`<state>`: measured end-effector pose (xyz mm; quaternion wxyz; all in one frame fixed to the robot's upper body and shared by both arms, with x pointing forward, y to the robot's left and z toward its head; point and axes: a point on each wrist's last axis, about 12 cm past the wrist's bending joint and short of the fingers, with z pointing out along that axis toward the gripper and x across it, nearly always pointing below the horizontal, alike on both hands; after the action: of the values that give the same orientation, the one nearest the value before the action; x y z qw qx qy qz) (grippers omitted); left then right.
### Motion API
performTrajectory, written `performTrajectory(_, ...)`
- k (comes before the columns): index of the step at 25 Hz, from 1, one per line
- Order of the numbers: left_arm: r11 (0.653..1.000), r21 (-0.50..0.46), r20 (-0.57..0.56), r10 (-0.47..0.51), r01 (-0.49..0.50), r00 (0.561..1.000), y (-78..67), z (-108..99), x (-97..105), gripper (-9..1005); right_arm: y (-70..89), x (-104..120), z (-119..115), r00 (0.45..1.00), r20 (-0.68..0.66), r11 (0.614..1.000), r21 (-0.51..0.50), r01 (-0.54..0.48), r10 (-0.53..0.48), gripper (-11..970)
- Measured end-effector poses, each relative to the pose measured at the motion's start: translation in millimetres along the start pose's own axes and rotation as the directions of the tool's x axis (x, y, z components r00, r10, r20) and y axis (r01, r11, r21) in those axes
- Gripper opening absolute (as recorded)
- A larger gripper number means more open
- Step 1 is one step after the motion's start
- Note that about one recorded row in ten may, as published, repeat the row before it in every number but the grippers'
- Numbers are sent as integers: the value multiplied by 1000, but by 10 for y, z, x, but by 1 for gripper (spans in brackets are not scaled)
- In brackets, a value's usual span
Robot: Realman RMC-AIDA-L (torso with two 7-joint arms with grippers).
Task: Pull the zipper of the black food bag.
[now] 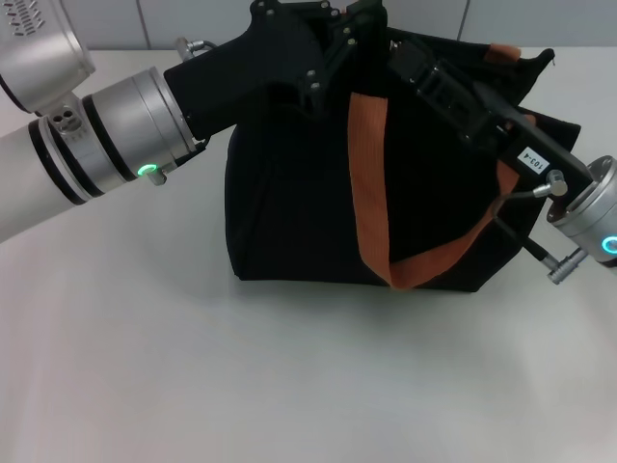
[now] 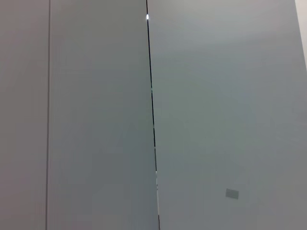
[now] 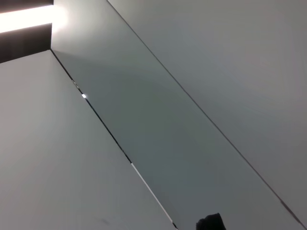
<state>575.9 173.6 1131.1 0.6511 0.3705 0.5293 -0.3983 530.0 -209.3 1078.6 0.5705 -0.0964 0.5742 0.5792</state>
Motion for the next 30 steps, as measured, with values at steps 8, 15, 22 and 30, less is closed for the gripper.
performTrajectory(8,1000,2,2,3,-3,1000,2,8,-8,70,0,-2,10,1000,-3,1000,-3,-1,1,423)
performTrajectory(15,1000,1,4,2,-2,1000,3,9,-11,74,6,18,-3,999,9,999,6,-32,32,293)
performTrajectory(22,1000,0,4,-3,3,1000,-5,-8,0,79,-1,24,-17,999,9,999,15,-34,33,156)
performTrajectory(30,1000,-8,13,-10,10,1000,-4,-28,0,84,-8,28,-58,999,12,999,28,-38,38,-2)
